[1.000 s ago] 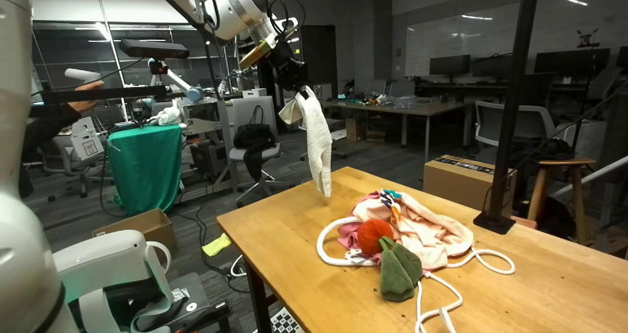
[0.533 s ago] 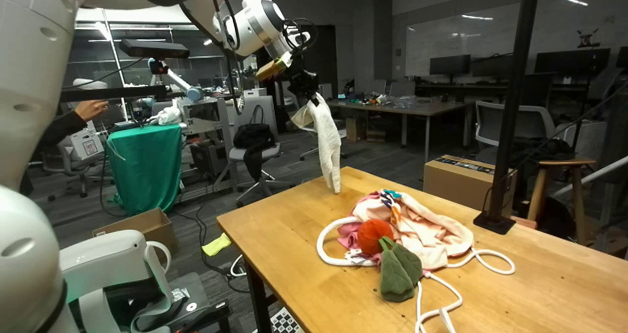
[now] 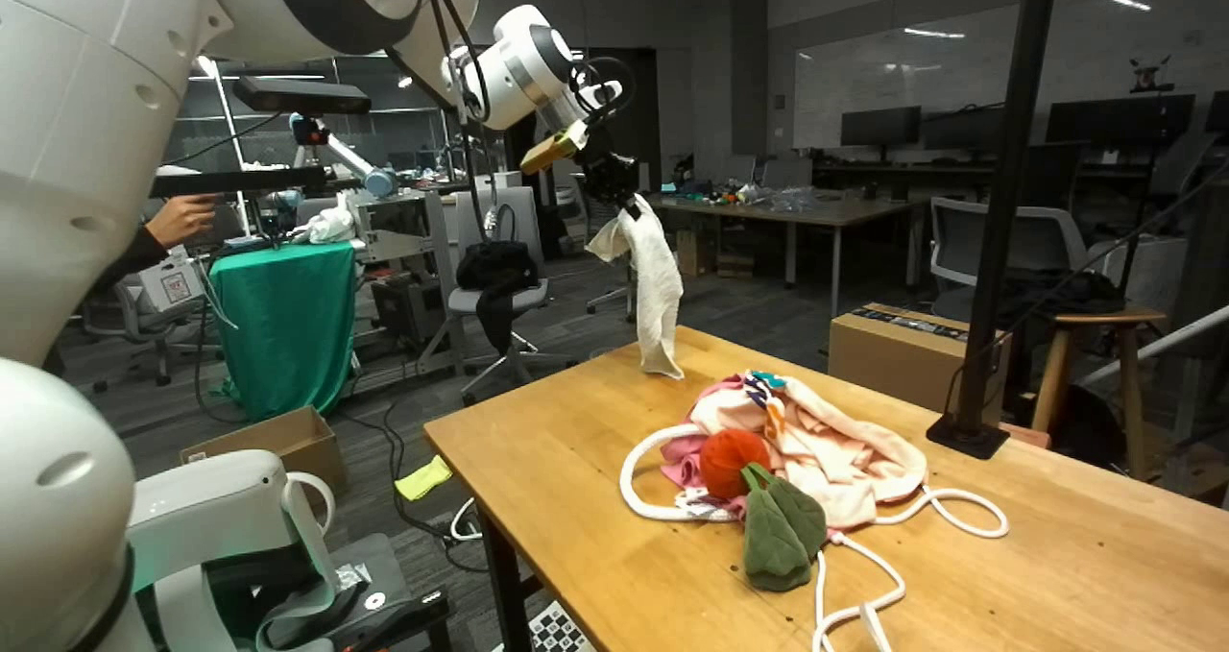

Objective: Spread the clothes and the objects across on the table

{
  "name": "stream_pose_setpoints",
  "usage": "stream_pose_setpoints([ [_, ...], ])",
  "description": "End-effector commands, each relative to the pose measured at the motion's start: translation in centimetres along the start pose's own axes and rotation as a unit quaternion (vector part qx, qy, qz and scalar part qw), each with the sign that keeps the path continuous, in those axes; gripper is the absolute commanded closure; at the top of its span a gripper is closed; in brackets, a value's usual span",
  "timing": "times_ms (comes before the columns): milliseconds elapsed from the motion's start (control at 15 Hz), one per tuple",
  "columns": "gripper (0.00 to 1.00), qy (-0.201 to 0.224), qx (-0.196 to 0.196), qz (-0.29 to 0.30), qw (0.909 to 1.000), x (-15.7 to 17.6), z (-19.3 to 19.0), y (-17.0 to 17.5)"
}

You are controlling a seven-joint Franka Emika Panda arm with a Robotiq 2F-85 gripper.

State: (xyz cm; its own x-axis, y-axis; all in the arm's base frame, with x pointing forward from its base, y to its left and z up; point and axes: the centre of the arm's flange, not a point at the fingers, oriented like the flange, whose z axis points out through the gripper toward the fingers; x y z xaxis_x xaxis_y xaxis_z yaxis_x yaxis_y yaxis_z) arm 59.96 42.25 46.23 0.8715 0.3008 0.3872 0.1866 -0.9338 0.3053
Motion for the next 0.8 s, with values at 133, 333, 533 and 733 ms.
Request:
stream_pose_setpoints([
  [133,0.65,-0.010,-0.032,0.012,0.9994,1.7,1.1,0.3],
  [333,0.43,-0.038,-0.046,0.010,0.9982,1.5,1.9,1.1],
  [533,0.21,-0.058,-0.058,0.013,0.9965,1.1,2.2,1.9],
  [733,0.01,-0.081,-0.065,0.012,0.9945,0.0,2.7,3.1],
])
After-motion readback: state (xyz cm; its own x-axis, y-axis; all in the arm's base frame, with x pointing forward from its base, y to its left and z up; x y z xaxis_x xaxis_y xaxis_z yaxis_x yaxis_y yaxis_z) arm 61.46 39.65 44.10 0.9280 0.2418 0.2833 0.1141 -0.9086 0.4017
